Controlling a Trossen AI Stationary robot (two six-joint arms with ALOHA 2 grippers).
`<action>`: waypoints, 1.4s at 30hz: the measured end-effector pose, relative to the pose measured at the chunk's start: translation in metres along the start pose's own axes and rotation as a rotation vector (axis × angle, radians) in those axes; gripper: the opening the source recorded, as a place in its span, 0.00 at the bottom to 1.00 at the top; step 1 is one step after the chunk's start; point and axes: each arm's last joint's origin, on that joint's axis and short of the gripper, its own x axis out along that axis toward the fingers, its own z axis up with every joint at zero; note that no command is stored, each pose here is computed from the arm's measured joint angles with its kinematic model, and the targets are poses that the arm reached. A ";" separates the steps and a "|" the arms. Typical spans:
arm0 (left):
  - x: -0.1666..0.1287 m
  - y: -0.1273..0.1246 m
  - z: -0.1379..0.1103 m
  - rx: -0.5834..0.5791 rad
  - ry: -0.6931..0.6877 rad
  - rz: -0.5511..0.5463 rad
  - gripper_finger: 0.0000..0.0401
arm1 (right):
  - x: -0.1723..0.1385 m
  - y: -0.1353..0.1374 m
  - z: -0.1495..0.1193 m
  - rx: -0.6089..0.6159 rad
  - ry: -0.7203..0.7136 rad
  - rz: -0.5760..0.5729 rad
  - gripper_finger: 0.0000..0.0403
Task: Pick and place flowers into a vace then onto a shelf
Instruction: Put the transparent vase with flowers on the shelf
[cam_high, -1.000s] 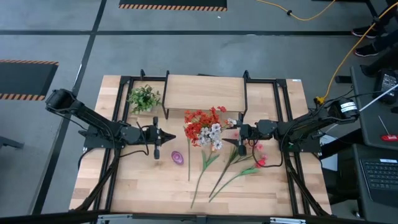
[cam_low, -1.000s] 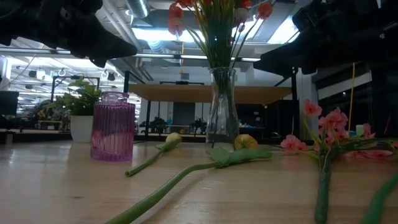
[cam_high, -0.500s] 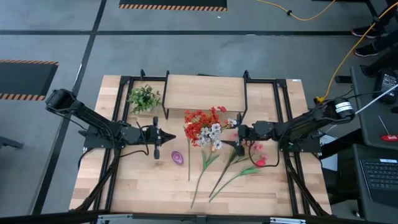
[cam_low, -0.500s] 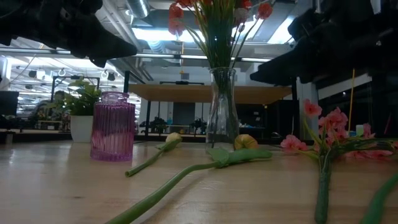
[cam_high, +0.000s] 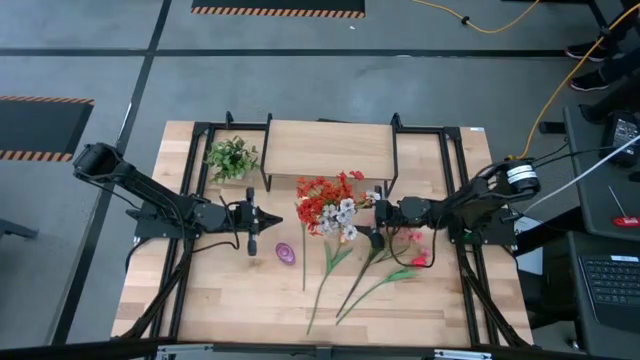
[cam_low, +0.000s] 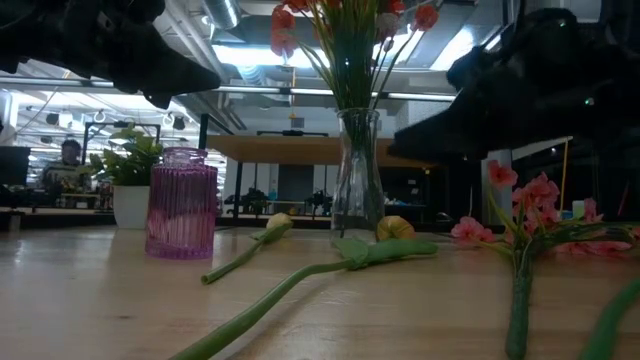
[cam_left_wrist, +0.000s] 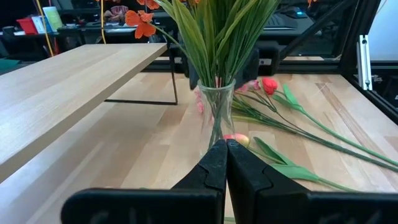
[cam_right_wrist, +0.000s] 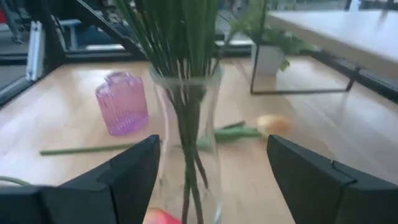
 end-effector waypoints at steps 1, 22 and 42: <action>0.000 0.000 0.000 0.000 0.000 0.000 0.01 | 0.003 0.001 -0.001 -0.003 0.000 0.001 0.74; 0.000 0.000 -0.001 0.004 0.008 0.000 0.01 | 0.056 0.009 0.004 -0.077 -0.064 0.033 0.74; 0.000 0.000 -0.001 0.005 0.010 0.001 0.01 | 0.056 0.004 0.008 -0.077 -0.084 0.018 0.44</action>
